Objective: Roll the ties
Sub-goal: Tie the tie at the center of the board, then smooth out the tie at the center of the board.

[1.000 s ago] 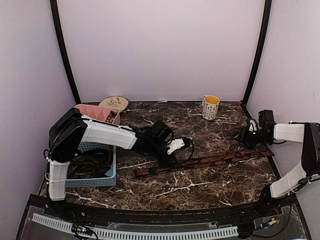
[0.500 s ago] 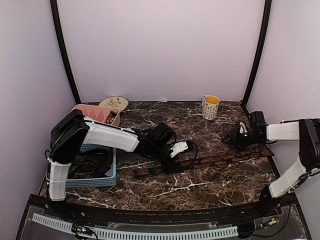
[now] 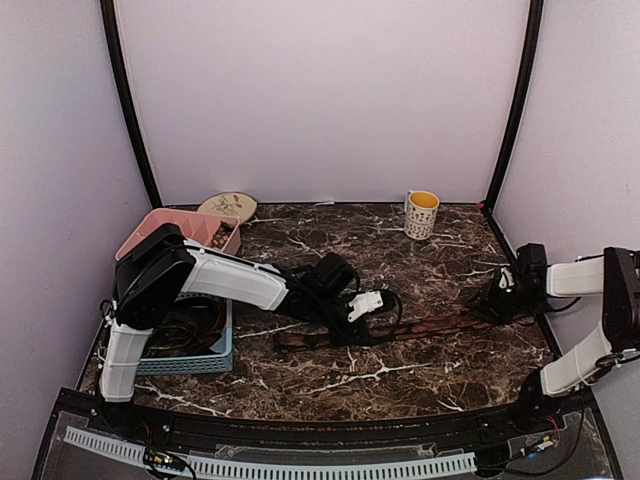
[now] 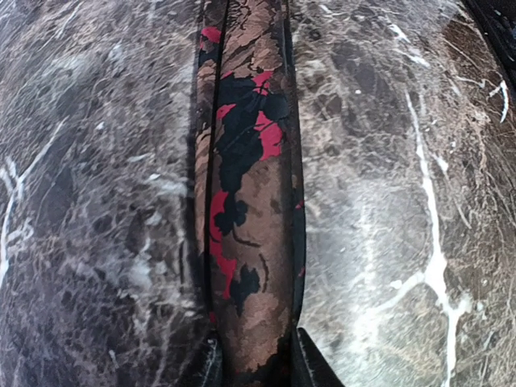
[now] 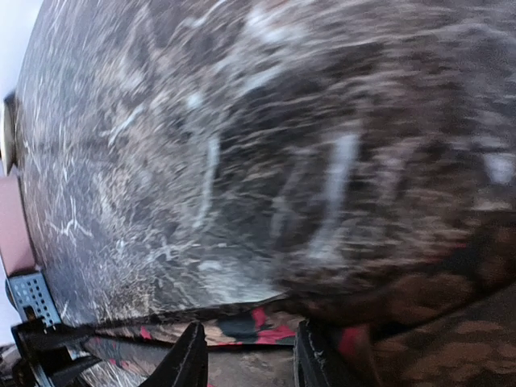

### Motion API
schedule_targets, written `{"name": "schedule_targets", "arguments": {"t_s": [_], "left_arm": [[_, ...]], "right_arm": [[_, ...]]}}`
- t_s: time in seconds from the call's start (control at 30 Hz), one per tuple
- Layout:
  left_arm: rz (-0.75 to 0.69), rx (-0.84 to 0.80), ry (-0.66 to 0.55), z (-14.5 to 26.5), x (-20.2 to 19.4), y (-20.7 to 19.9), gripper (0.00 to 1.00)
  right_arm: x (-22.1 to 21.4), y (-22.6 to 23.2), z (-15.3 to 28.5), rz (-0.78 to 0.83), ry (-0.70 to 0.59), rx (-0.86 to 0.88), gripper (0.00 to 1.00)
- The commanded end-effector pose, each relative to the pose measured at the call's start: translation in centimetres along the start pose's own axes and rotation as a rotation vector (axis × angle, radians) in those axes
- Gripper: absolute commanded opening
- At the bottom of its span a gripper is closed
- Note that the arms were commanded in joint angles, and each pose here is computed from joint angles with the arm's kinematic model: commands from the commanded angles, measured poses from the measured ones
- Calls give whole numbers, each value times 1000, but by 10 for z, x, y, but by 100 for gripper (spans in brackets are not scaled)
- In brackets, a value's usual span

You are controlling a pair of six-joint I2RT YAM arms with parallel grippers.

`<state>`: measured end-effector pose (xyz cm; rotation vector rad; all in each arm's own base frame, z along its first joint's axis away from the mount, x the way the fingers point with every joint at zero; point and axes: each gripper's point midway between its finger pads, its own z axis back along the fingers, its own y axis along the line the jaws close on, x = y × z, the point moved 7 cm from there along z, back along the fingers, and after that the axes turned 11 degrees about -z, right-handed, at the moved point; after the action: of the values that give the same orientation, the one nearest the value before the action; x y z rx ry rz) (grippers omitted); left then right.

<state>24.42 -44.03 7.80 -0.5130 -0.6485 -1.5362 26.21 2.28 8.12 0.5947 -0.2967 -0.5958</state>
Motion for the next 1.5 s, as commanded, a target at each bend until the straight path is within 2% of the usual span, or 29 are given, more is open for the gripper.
{"name": "schedule_targets", "arguments": {"t_s": [0.0, 0.13, 0.2, 0.33, 0.4, 0.43, 0.47, 0.5, 0.6, 0.67, 0.77, 0.83, 0.97, 1.03, 1.2, 1.27, 1.47], "left_arm": [[-46, -52, -8, -8, 2, -10, 26], [-71, -66, -3, -14, 6, -15, 22], [-43, -39, -1, -14, 9, -11, 27], [18, 32, -50, 13, 22, -1, 59], [41, 92, -92, 38, 31, 4, 75], [57, 118, -116, 51, 33, 6, 89], [80, 149, -155, 68, 37, 9, 97], [111, 181, -199, 86, 40, 13, 99], [253, 264, -336, 140, 37, 30, 99], [358, 345, -392, 173, 31, 39, 99], [517, 461, -463, 215, 23, 49, 99], [571, 525, -500, 242, 20, 50, 99], [680, 648, -561, 300, -1, 54, 99], [693, 645, -598, 324, -7, 54, 99], [679, 612, -501, 331, -17, 52, 99], [690, 605, -501, 330, -22, 48, 99], [712, 599, -503, 326, -34, 38, 99]], "right_arm": [[-6, -33, 7, -105, -27, -123, 37], [-1, -31, 12, -121, -67, -125, 38], [3, -23, 16, -108, -83, -87, 40], [9, 9, 35, -27, -142, 56, 48], [10, 32, 47, 42, -167, 126, 59], [9, 45, 52, 82, -168, 163, 66], [6, 57, 56, 119, -165, 197, 72], [3, 70, 59, 153, -156, 234, 77], [-13, 107, 59, 246, -85, 351, 87], [-32, 135, 55, 305, -3, 449, 98], [-65, 180, 51, 393, 92, 598, 97], [-95, 210, 46, 428, 162, 683, 97], [-162, 259, 16, 495, 326, 722, 97], [-195, 279, 0, 520, 399, 732, 97], [-262, 310, -43, 570, 571, 726, 98], [-280, 315, -55, 563, 629, 737, 99], [-306, 320, -90, 524, 713, 708, 99]]}}
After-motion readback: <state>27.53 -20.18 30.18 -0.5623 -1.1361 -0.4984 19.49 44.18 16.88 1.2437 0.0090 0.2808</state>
